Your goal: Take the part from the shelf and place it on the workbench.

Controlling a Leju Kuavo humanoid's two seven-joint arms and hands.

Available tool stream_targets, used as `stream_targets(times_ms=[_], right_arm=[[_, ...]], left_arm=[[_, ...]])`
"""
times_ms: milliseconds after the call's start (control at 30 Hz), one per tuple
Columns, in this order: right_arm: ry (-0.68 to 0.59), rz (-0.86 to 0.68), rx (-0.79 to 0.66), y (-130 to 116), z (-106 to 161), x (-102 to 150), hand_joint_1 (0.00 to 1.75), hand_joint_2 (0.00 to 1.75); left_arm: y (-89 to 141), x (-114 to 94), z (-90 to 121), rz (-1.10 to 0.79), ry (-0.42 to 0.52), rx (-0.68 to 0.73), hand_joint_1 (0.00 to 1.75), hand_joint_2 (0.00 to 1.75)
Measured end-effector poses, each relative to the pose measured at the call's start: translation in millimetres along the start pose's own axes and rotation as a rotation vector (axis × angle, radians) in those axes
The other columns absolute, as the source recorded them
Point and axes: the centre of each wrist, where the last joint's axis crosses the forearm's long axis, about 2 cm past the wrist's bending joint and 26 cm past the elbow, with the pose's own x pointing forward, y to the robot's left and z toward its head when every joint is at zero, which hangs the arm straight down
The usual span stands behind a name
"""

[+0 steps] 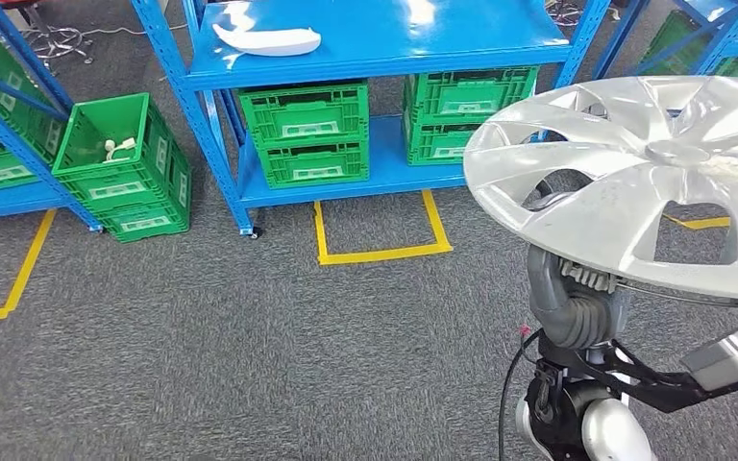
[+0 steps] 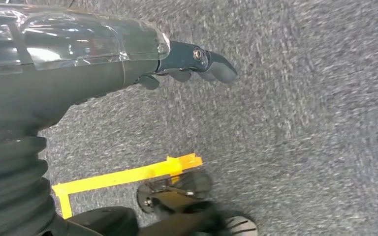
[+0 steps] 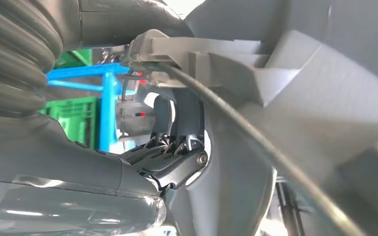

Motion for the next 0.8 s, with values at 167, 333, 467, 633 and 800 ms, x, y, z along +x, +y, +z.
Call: stream_targets(times_ms=[167, 333, 467, 633, 800], right_arm=[[0.028, 0.054, -0.029, 0, 2, -4, 1.75, 1.75], [0.054, 0.085, -0.044, 1, 4, -8, 1.75, 1.75], [0.059, 0.137, -0.057, 2, 5, -10, 1.75, 1.75], [0.057, 0.174, -0.055, 4, 5, -10, 1.75, 1.75], [0.066, 0.175, -0.048, 6, 6, -11, 1.75, 1.75]], left_arm=[[-3, -1, 1, 0.005, 0.012, -0.004, 0.0, 1.75], [-7, -1, 3, 0.012, 0.022, -0.013, 0.0, 1.75], [-10, -3, 5, 0.012, 0.027, -0.017, 0.0, 1.75], [-11, -1, 5, 0.012, 0.031, -0.019, 0.0, 1.75], [-11, -3, 5, 0.006, 0.037, -0.022, 0.0, 1.75]])
